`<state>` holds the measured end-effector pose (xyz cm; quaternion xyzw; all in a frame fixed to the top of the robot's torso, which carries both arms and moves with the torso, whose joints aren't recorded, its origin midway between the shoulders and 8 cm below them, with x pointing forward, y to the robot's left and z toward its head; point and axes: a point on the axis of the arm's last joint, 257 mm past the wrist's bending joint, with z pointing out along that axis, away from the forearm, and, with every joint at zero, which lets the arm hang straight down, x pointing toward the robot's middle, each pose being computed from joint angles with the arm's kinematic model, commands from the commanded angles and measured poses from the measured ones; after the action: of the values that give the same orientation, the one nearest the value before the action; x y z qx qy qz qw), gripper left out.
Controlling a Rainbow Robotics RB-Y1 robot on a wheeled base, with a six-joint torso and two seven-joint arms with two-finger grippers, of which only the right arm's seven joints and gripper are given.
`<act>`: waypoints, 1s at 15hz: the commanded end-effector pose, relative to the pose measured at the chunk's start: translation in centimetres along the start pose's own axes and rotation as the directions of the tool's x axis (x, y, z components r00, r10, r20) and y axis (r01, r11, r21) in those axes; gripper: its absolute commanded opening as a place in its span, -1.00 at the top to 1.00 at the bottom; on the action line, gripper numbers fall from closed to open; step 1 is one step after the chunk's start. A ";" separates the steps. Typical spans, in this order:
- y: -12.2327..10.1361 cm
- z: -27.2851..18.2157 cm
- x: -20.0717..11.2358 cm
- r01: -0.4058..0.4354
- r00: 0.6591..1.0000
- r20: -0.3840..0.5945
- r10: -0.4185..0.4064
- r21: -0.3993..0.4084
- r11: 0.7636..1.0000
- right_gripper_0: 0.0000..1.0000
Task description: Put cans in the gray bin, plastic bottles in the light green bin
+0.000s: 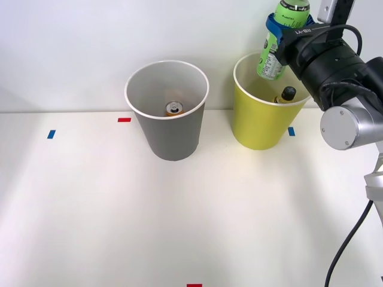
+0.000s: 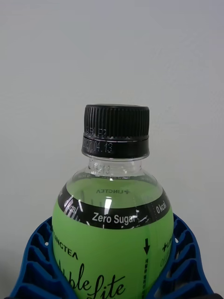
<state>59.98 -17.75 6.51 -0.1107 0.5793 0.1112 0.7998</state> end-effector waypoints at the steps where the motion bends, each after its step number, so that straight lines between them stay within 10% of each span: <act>1: -0.2 1.3 0.6 -0.003 1.000 -0.009 0.003 0.002 1.000 1.00; 2: -0.3 1.4 0.6 -0.005 1.000 -0.007 0.005 0.004 1.000 1.00; 5: 0.2 1.4 1.0 -0.010 1.000 -0.016 0.010 -0.009 1.000 -1.00; 15: 2.7 -3.1 1.6 0.006 0.999 0.038 -0.004 -0.059 0.998 -1.00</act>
<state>58.21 -15.93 4.41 -0.1294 0.5611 0.1270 0.8077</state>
